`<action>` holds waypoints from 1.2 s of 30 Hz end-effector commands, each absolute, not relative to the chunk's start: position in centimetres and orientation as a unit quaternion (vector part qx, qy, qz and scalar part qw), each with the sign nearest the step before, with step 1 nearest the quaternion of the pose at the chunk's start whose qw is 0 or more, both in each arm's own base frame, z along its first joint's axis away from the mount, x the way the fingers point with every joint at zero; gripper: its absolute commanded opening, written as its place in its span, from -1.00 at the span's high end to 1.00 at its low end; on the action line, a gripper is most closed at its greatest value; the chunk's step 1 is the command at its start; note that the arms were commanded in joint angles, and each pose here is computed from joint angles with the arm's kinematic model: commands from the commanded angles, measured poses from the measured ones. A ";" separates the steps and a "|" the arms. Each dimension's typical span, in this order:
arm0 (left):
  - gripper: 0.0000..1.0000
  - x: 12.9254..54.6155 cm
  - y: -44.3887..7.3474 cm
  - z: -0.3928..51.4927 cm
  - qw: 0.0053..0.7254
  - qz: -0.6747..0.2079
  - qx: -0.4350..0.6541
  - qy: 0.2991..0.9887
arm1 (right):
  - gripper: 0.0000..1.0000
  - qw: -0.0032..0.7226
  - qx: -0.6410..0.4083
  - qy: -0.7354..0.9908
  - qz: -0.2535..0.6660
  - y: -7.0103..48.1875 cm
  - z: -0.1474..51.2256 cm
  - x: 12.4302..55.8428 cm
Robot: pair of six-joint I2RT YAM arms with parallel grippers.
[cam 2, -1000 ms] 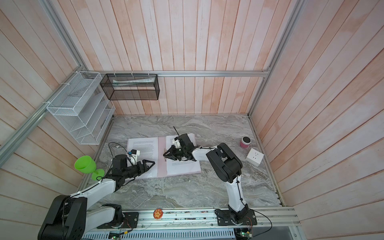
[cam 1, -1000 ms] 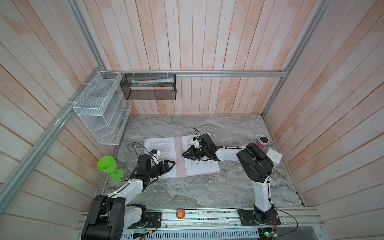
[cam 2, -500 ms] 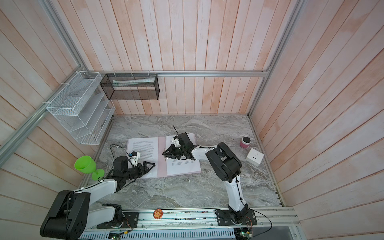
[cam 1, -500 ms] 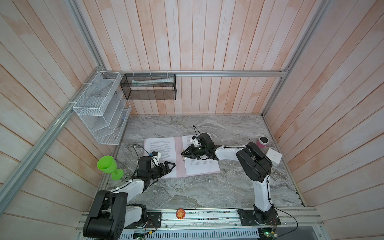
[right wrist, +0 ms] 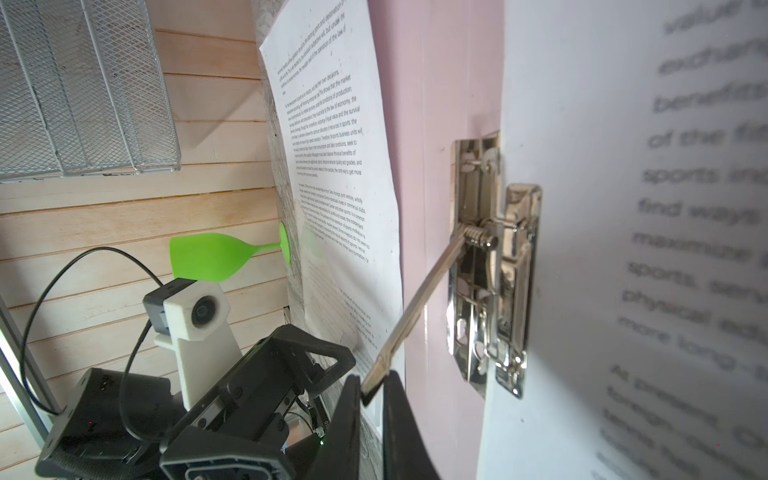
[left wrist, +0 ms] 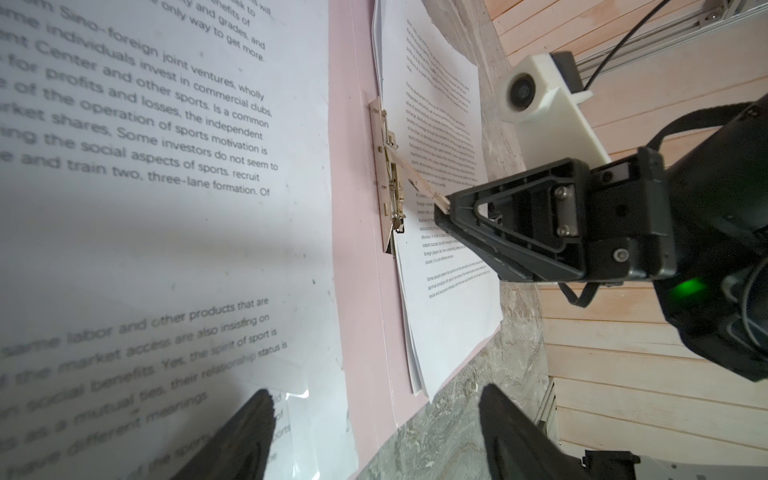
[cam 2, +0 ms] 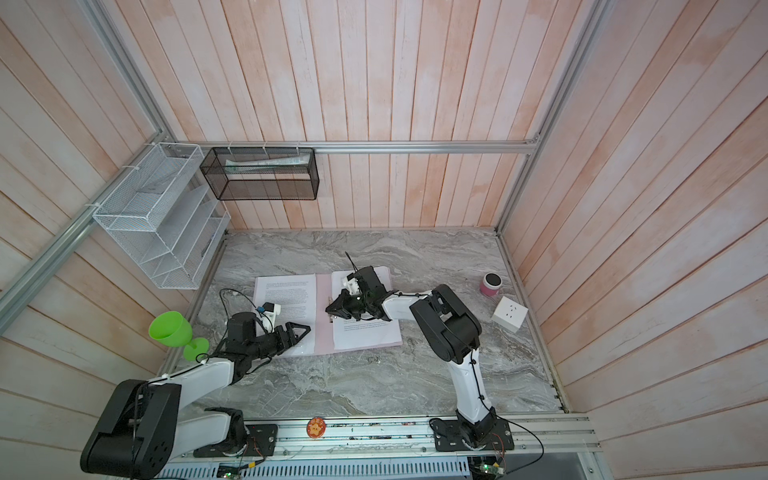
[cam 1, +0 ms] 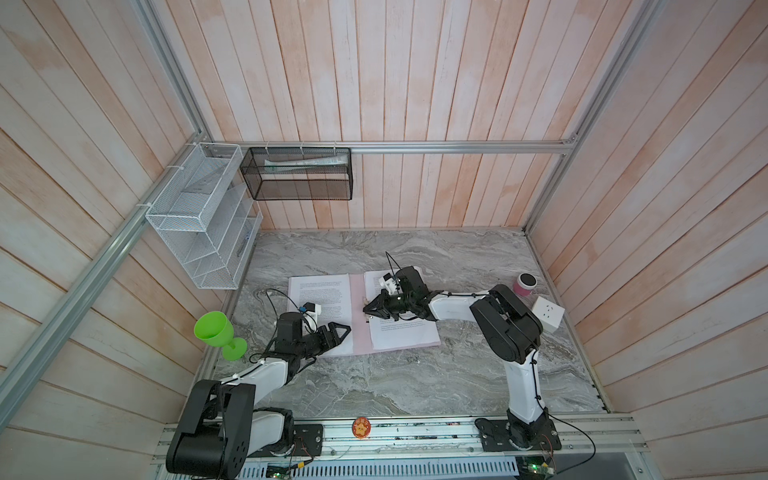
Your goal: Put the files into the folder
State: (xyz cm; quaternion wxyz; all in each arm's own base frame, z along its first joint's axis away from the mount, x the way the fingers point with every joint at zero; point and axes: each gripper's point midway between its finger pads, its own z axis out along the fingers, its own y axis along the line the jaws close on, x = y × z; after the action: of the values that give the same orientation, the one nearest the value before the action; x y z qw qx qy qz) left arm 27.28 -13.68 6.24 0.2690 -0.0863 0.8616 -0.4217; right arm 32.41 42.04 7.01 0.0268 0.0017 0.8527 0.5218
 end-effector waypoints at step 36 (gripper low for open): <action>-0.54 27.9 -13.1 4.1 0.243 -0.399 -0.110 0.877 | 0.89 0.000 0.011 0.910 0.415 36.4 -1.1 30.4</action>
State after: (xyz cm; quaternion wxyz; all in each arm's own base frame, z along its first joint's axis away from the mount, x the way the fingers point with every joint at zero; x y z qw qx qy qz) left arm 27.94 -13.41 4.70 0.2502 -0.1024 0.8714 -0.4093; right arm 31.12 39.79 4.06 0.0256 -0.0286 0.8654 0.4995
